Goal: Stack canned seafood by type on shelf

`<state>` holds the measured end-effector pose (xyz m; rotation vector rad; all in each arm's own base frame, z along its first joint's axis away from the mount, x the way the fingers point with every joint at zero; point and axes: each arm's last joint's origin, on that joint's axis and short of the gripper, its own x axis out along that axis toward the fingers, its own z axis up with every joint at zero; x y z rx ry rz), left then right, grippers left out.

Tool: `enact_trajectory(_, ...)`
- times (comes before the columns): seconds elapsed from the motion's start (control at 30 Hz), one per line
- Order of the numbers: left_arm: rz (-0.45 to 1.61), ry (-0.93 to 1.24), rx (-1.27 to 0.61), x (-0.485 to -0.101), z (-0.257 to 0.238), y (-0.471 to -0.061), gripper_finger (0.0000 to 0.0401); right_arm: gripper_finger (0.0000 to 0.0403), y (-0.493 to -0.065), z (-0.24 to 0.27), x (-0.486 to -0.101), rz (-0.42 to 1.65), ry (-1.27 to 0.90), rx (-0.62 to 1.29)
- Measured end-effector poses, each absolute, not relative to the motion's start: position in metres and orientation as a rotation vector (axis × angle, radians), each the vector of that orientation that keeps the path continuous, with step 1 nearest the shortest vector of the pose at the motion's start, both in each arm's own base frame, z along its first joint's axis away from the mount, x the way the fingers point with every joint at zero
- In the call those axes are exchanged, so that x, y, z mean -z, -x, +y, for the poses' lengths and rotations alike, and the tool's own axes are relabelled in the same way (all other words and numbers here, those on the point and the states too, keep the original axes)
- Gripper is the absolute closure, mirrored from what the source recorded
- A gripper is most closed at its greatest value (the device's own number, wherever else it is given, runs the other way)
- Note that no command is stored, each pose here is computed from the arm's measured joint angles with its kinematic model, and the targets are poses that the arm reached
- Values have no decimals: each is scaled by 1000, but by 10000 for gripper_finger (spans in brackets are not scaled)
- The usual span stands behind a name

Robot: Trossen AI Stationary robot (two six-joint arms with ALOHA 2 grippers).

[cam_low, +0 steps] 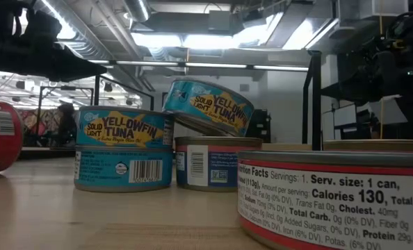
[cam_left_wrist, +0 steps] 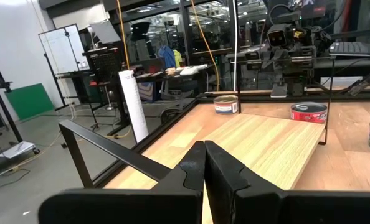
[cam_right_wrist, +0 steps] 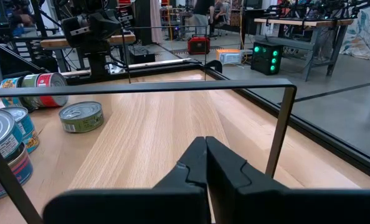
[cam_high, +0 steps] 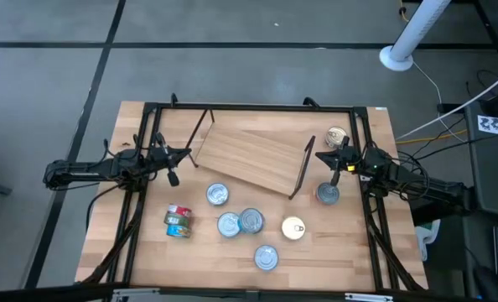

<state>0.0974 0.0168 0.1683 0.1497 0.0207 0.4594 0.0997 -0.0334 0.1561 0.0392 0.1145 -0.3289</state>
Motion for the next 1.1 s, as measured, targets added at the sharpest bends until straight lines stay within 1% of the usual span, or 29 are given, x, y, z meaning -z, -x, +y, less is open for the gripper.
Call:
enact_trajectory(0.67, 18, -141, -459, -168, 17, -97, 398, 398, -100, -34, -159, 83, -34, 338)
enact_trajectory(0.9, -14, -18, -459, -169, 17, -97, 398, 397, -100, -34, -160, 79, -34, 331)
enact_trajectory(1.1, -62, 186, -455, -169, 17, -97, 398, 397, -100, -33, -160, 75, -33, 329)
